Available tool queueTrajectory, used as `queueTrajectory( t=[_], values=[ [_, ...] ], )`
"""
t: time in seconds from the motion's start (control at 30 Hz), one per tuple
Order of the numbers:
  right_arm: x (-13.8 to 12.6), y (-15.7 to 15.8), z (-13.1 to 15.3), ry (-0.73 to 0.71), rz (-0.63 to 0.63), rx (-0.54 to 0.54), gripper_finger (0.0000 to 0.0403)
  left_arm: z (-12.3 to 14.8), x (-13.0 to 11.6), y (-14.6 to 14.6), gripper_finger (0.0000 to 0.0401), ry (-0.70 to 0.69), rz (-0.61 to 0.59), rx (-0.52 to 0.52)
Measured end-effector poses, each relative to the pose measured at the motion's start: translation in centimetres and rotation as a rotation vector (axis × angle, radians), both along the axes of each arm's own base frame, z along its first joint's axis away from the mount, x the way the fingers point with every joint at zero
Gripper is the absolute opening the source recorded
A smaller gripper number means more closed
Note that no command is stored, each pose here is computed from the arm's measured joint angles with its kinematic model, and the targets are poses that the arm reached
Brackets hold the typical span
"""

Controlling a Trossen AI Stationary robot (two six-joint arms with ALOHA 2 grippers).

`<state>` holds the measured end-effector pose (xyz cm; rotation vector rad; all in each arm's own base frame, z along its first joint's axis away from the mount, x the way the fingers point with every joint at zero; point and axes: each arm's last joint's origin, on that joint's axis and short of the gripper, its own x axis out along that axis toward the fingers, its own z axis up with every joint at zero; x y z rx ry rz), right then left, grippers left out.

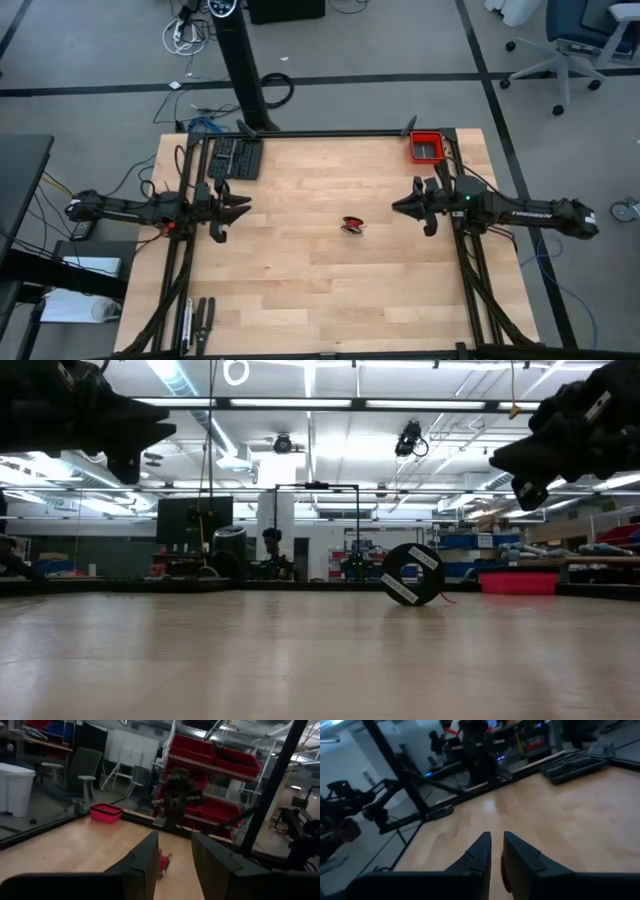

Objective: Coil cords
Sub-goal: Uncoil the red wire from the black spool

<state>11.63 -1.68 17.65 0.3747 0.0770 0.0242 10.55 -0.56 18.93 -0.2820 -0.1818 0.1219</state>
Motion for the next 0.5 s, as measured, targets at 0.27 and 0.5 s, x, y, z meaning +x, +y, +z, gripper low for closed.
queueTrajectory(
  t=[0.27, 0.5],
  values=[
    [2.5, 0.1, 1.0, 0.172, -0.030, -0.059, 0.0052, 1.2, 1.2, 0.0, 0.0122, 0.071, 0.069, -0.020],
    [5.1, -0.1, 1.0, 0.301, -0.018, -0.099, 0.0052, 2.7, 3.5, -0.1, 0.0122, 0.175, 0.129, -0.002]
  ],
)
